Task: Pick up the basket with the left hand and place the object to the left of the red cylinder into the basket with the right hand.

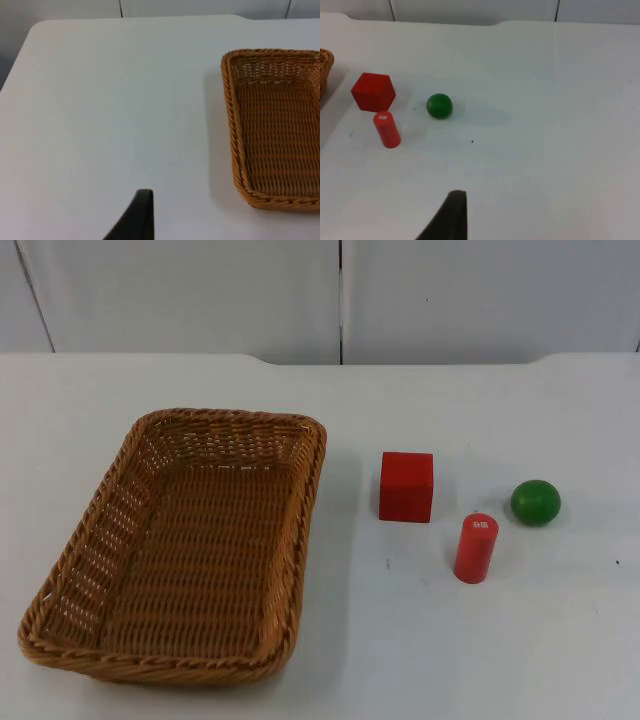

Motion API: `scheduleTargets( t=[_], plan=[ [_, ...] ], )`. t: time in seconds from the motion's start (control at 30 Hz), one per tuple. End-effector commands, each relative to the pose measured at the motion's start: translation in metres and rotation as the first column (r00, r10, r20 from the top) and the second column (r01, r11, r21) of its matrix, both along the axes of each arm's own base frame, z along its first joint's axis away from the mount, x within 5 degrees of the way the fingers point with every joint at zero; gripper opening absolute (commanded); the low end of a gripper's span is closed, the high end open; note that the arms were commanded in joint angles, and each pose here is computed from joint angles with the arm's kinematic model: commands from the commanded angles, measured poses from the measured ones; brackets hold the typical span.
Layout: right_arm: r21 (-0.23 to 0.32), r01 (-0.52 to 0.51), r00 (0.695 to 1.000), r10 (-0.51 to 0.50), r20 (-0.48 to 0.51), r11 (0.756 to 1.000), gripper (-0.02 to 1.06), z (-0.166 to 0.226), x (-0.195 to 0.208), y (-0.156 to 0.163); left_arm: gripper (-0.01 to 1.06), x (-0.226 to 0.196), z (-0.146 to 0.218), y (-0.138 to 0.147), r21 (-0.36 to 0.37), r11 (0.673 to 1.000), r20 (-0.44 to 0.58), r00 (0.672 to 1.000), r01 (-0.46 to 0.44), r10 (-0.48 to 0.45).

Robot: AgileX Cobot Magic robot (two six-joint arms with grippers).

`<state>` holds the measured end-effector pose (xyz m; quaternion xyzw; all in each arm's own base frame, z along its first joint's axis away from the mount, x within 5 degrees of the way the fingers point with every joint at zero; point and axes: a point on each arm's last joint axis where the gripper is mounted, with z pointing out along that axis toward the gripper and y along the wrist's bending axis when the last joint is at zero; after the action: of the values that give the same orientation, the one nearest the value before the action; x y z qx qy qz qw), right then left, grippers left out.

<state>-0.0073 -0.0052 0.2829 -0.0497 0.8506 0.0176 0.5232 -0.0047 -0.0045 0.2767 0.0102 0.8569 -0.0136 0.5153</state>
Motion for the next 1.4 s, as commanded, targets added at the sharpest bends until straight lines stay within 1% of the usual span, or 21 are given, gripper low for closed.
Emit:
scheduleTargets(
  t=[0.0, 0.13, 0.3, 0.43, 0.63, 0.97, 1.2, 1.37],
  plan=[
    [-0.009, 0.003, 1.000, -0.003, -0.004, 1.000, 1.05, -0.003, 0.000, 0.000, 1.05, -0.001, 0.003, -0.001, -0.007, 1.000, 0.016, 1.000, 0.012, -0.011],
    [-0.009, 0.003, 1.000, -0.003, -0.004, 1.000, 1.05, -0.003, 0.000, 0.000, 1.05, 0.002, 0.015, -0.001, -0.008, 1.000, 0.025, 1.000, 0.011, -0.011],
    [-0.009, 0.003, 1.000, -0.003, -0.004, 1.000, 1.05, -0.003, 0.000, 0.000, 1.05, 0.009, 0.033, 0.000, -0.004, 1.000, 0.005, 1.000, 0.008, -0.008],
    [-0.009, 0.003, 1.000, -0.003, -0.004, 1.000, 1.05, -0.003, 0.000, 0.000, 1.05, 0.021, 0.050, 0.000, -0.007, 1.000, -0.005, 1.000, 0.008, -0.008],
    [-0.012, 0.005, 1.000, -0.005, -0.004, 1.000, 1.05, -0.003, 0.000, 0.000, 1.05, 0.040, 0.062, 0.000, -0.014, 1.000, -0.030, 1.000, 0.009, -0.009],
    [-0.012, 0.005, 1.000, -0.005, -0.004, 1.000, 1.05, -0.003, 0.000, 0.000, 1.05, 0.072, 0.060, -0.002, -0.040, 0.999, -0.107, 0.994, 0.012, -0.017],
    [-0.012, 0.005, 1.000, -0.005, -0.004, 1.000, 1.05, -0.003, 0.000, 0.000, 1.05, 0.088, 0.057, -0.001, -0.042, 0.999, -0.152, 0.988, 0.010, -0.016],
    [-0.017, 0.007, 1.000, -0.008, -0.003, 1.000, 1.05, -0.003, 0.000, 0.000, 1.05, 0.109, 0.049, -0.001, -0.042, 0.999, -0.228, 0.973, 0.009, -0.018]
  ],
)
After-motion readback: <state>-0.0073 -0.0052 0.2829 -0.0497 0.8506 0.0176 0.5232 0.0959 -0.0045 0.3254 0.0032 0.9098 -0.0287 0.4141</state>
